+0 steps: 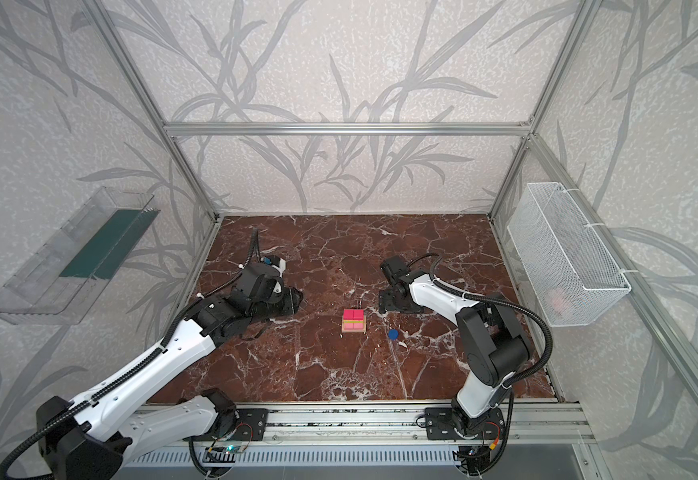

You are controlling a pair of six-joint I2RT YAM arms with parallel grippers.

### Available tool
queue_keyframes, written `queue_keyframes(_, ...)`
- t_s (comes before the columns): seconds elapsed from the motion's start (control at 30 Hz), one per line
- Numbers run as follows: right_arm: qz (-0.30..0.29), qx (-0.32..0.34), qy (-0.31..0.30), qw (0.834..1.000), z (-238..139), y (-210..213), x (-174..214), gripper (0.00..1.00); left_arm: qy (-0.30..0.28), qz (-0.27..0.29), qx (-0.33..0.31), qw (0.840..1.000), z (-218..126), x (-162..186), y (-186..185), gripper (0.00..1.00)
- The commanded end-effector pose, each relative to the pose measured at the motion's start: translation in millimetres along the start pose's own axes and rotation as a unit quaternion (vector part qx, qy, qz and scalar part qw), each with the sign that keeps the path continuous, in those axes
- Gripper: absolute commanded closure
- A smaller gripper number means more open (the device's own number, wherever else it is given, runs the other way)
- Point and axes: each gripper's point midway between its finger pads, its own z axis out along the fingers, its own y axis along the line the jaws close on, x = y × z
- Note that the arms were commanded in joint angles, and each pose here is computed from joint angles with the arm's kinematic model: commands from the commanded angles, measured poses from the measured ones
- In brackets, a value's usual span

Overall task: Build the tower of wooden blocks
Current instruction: 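Lower the right gripper and close it on the pale-pink block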

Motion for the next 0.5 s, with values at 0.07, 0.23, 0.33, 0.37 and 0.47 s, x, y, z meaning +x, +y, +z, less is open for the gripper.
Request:
queue_keyframes(0.07, 0.007, 0.008, -0.008, 1.0, 6.1, 2.6, -10.2, 0.09, 0.008, 0.003, -0.013, 1.0, 1.1, 6.8, 8.5, 0.64)
queue_keyframes(0.23, 0.011, 0.015, -0.005, 1.0, 12.9, 2.0, -11.2, 0.1, 0.008, 0.002, -0.013, 1.0, 1.6, 6.3, 9.0, 0.64)
queue_keyframes(0.33, 0.015, 0.017, -0.01, 1.0, 15.0, 1.0, -11.9, 0.12, 0.007, 0.001, -0.014, 1.0, 1.6, 5.8, 9.6, 0.64)
queue_keyframes(0.37, 0.015, 0.017, -0.011, 1.0, 15.8, 1.2, -12.4, 0.12, 0.006, 0.0, -0.013, 1.0, 1.2, 5.6, 9.3, 0.64)
queue_keyframes(0.47, 0.016, 0.017, -0.01, 1.0, 17.2, 1.6, -12.7, 0.15, 0.007, 0.0, -0.013, 1.0, 2.0, 5.8, 9.5, 0.64)
